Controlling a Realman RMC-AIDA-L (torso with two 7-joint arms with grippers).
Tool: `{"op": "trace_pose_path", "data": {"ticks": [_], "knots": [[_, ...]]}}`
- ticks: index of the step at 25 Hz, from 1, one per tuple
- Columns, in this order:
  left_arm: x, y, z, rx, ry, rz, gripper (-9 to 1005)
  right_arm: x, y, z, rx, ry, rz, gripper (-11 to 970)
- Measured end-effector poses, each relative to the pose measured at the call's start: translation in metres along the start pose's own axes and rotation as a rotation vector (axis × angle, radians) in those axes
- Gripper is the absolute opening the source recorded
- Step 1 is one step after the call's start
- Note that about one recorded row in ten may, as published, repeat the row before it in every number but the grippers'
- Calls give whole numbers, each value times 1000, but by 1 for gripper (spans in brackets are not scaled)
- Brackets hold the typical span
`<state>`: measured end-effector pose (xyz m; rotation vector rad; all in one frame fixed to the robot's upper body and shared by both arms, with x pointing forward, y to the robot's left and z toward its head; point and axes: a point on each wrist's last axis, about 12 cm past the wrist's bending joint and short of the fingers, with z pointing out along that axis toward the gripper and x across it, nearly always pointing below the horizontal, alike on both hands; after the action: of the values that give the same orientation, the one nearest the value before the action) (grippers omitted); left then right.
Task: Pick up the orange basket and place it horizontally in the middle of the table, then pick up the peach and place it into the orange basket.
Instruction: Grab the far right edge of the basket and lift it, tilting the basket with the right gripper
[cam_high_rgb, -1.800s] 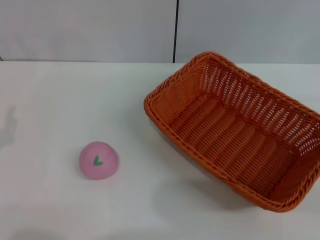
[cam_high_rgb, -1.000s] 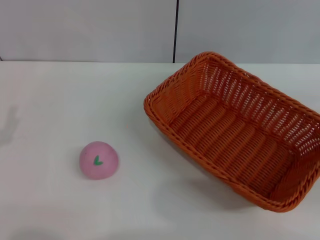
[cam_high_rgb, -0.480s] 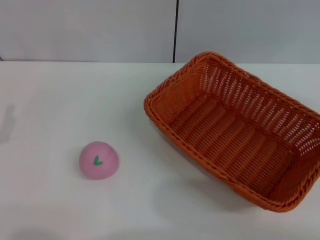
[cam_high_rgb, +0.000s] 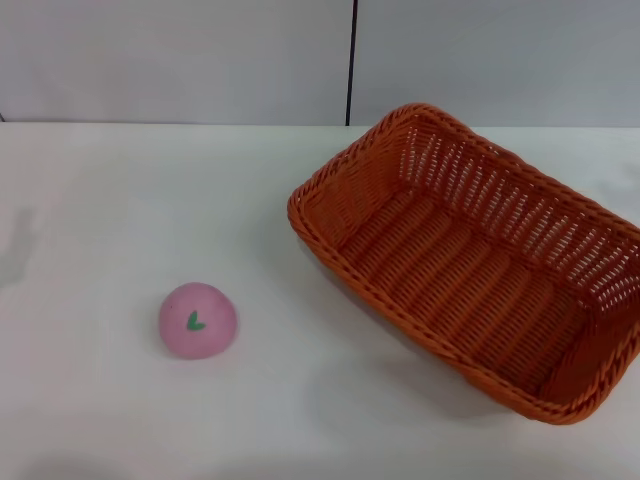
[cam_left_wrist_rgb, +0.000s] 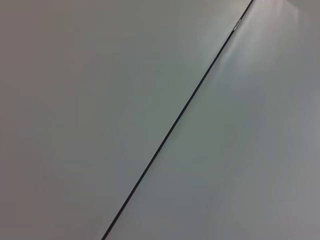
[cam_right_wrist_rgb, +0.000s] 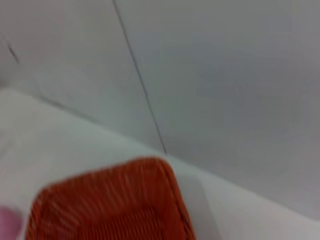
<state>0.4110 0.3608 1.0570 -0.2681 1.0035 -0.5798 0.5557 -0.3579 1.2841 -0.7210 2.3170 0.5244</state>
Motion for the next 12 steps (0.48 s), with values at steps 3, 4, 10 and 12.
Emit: {"op": "trace_pose_path", "data": {"ticks": [3,4,10,12], "knots": [[1,0,-1,-1,4,3,813,-9,6,21,25,66,-41,509],[1,0,-1,-1,6,3,813,-11,8,27,37,80,-52,511],[1,0,-4,-9,14,5,813,-12,14,62,84,139,-94,733],[1,0,-4,-11,15,5,813,-10,15,72,80,158,-100,734]]}}
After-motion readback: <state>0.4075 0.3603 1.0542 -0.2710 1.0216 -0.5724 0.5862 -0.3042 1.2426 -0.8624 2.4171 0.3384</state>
